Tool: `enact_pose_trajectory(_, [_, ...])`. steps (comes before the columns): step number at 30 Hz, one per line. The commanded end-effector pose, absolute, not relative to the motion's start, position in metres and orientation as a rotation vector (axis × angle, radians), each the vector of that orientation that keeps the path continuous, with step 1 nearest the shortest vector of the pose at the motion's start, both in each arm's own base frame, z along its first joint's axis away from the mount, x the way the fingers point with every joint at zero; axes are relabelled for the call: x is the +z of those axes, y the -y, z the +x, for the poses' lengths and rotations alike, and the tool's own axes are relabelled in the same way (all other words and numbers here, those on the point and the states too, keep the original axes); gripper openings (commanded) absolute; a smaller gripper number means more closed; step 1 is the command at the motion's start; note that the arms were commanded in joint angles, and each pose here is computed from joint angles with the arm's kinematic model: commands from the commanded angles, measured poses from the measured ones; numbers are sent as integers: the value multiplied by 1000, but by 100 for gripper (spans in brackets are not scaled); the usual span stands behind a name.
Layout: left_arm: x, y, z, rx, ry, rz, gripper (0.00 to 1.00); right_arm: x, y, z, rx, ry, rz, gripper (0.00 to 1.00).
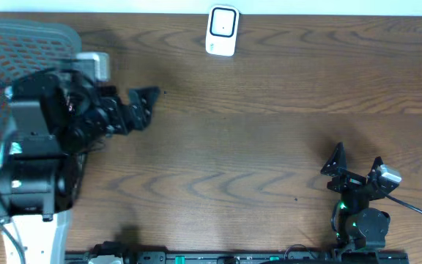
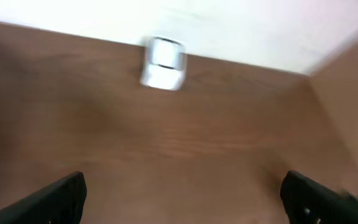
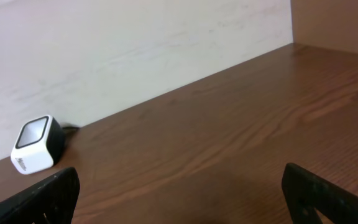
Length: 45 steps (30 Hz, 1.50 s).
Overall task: Scan the item barcode
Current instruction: 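Reach the left gripper into the basket and grasp the teal bottle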
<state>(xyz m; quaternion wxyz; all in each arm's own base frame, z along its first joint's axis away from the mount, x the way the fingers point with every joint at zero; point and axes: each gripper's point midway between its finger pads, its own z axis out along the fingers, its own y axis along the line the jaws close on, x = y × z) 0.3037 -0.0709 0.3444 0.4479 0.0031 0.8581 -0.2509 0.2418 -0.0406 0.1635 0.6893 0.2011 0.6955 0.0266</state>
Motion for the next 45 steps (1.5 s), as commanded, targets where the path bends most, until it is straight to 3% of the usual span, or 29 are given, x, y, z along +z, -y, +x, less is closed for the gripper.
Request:
enact_pose_trajectory(1, [393,-19,310,-199,-2000,-350,98,163,42,241,58,-1555,456,99])
enact_pose_trajectory(6, [408,-126,295,183,-1920,-779,98,163,42,241,58,-1555,456,99])
enact_pose_trajectory(12, [321,-202,316,290,-2095,-1106,98,163,42,241,58,-1555,456,99])
enact_pose_trajectory(23, [224,-233,372,337,-2318,-1097,98,163,42,241,58,-1555,456,99])
enact_pose_trajectory(31, [161,-241,388,342,-2441,-1133,98,163,42,241,58,-1555,456,99])
enact_pose_trajectory(39, [131,-242,391,341,-2473,-1141,99,163,42,241,58,-1555,456,99])
enact_pose_trajectory(40, [127,-242,391,342,-2481,-1143,98,163,42,241,58,-1555,456,99])
enact_pose_trajectory(43, [114,-243,391,343,-2512,-1153,79,163,42,241,58,-1555,456,99])
enact_pose_trajectory(44, [112,-243,391,344,-2516,-1154,71,163,42,241,58,-1555,456,99])
enact_pose_trajectory(45, [111,-243,391,344,-2517,-1154,55,163,42,241,58,-1555,456,99])
